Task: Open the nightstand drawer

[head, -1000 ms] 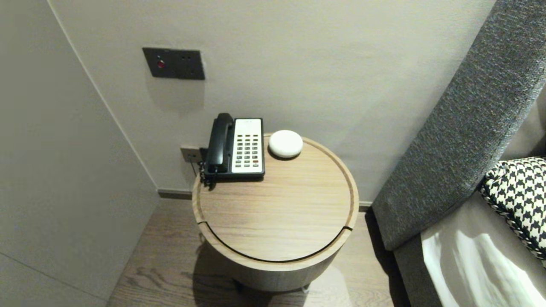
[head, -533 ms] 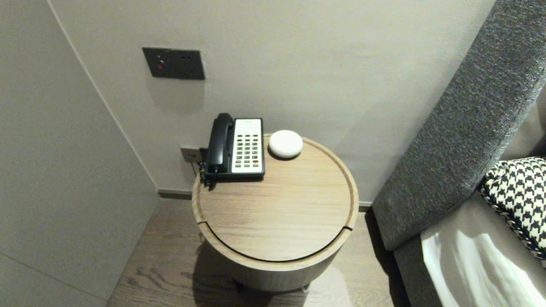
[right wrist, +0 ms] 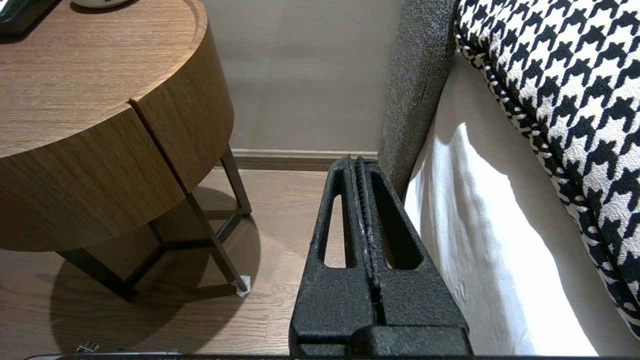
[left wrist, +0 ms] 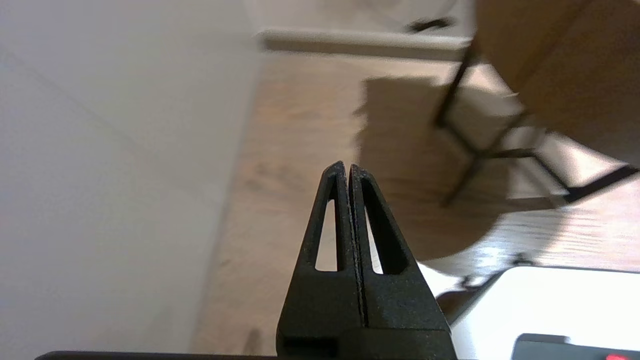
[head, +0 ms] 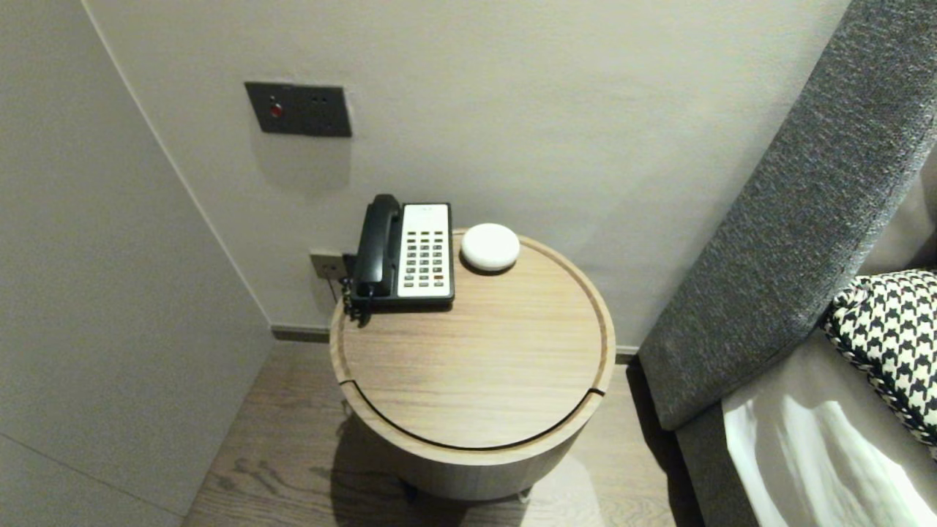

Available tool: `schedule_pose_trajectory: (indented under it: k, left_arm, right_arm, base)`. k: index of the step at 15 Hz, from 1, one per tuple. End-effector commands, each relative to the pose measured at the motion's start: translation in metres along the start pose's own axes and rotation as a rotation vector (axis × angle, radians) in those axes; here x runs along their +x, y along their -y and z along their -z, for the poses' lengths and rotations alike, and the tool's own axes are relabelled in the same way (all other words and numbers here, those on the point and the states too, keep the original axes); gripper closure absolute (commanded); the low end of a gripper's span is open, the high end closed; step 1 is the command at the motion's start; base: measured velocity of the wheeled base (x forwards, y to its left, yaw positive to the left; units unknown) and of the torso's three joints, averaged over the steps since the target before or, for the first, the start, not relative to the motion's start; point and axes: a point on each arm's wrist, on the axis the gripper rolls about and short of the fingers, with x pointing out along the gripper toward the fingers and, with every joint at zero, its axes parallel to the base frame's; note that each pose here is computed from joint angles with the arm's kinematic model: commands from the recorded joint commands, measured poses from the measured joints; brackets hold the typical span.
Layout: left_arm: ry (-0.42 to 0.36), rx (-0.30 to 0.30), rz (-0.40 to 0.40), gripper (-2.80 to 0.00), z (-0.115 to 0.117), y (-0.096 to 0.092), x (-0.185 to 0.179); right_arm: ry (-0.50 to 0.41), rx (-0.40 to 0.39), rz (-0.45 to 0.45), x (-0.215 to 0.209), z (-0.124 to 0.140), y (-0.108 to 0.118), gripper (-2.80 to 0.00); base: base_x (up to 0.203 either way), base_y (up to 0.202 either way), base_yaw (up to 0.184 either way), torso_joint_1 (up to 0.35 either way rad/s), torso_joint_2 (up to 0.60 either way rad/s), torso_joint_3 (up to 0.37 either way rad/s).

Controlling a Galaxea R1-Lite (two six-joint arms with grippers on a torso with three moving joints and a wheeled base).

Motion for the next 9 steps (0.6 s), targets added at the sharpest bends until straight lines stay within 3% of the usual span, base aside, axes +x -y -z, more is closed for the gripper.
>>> schedule_pose_trajectory:
  k: [1,5,9]
  left_arm:
    - [0.026,0.002,0.013,0.0,0.0,0.001,-0.002]
    - [0.019,0.028,-0.001,0.0,0.013,0.001,0.003]
    - [0.001,0.015,-0.003,0.0,0.015,0.002,0.003]
  right_arm:
    - [-0.039,-0.001,0.001,0.002,0.011,0.0,0.0]
    - [-0.04,-0.001,0.001,0.002,0.011,0.0,0.0]
    - [-0.04,-0.001,0.001,0.002,0.011,0.0,0.0]
  base:
    - [0.0,0.0,0.0,0.0,0.0,0.0]
    - [0.0,0.0,0.0,0.0,0.0,0.0]
    - [0.0,0.0,0.0,0.0,0.0,0.0]
